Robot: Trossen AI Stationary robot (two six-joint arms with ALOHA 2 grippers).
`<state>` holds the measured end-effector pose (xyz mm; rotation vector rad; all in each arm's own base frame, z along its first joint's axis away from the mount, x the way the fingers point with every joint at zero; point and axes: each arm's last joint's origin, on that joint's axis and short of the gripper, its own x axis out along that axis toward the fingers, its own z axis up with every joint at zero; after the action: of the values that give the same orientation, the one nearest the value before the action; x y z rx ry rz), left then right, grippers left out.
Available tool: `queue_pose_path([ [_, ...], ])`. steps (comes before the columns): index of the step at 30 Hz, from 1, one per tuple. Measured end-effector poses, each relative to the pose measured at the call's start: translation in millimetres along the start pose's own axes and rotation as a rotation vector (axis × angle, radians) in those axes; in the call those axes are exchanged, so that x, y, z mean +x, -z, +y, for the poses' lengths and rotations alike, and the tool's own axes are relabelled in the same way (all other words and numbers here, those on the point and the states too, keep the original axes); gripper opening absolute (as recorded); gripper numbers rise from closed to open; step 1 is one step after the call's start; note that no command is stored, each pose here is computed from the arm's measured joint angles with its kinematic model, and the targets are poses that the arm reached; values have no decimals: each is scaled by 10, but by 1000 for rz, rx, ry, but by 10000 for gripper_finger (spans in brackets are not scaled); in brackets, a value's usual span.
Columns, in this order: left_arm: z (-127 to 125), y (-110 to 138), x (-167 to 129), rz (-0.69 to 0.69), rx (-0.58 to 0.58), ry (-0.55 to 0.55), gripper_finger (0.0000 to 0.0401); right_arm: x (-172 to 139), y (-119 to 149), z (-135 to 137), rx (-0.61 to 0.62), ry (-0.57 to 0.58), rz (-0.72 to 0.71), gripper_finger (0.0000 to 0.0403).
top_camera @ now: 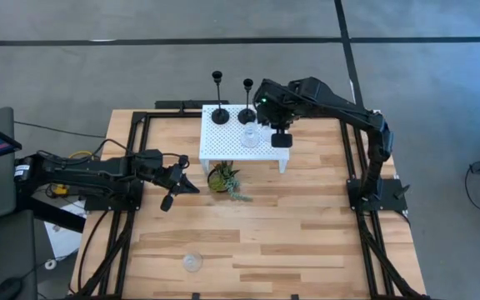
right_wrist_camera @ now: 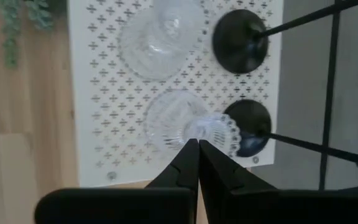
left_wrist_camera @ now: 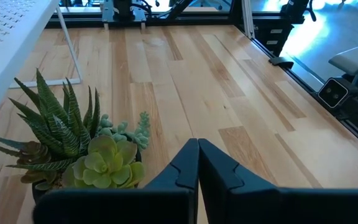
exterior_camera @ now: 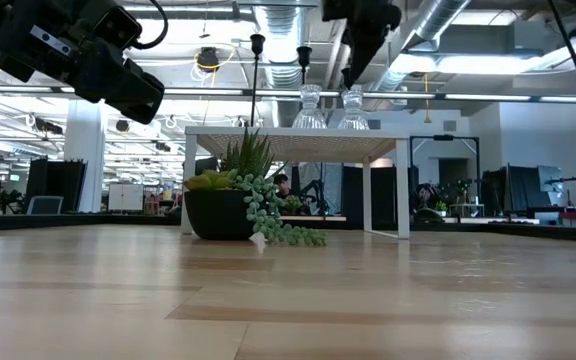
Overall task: Pick & Place candle stick holders
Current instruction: Adjust the transparent glass candle holder on the shelf
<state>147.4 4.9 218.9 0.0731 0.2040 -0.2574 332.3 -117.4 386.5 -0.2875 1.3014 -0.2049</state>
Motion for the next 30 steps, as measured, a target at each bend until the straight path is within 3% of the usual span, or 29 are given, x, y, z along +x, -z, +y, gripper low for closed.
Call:
queue_pose_path([
  [6, 0, 0, 0, 0, 0, 0, 8, 107, -24, -39, -17, 28, -10, 0],
  [30, 0, 0, 0, 0, -1, 0, 5, 122, 29, -79, 3, -46, -9, 0],
])
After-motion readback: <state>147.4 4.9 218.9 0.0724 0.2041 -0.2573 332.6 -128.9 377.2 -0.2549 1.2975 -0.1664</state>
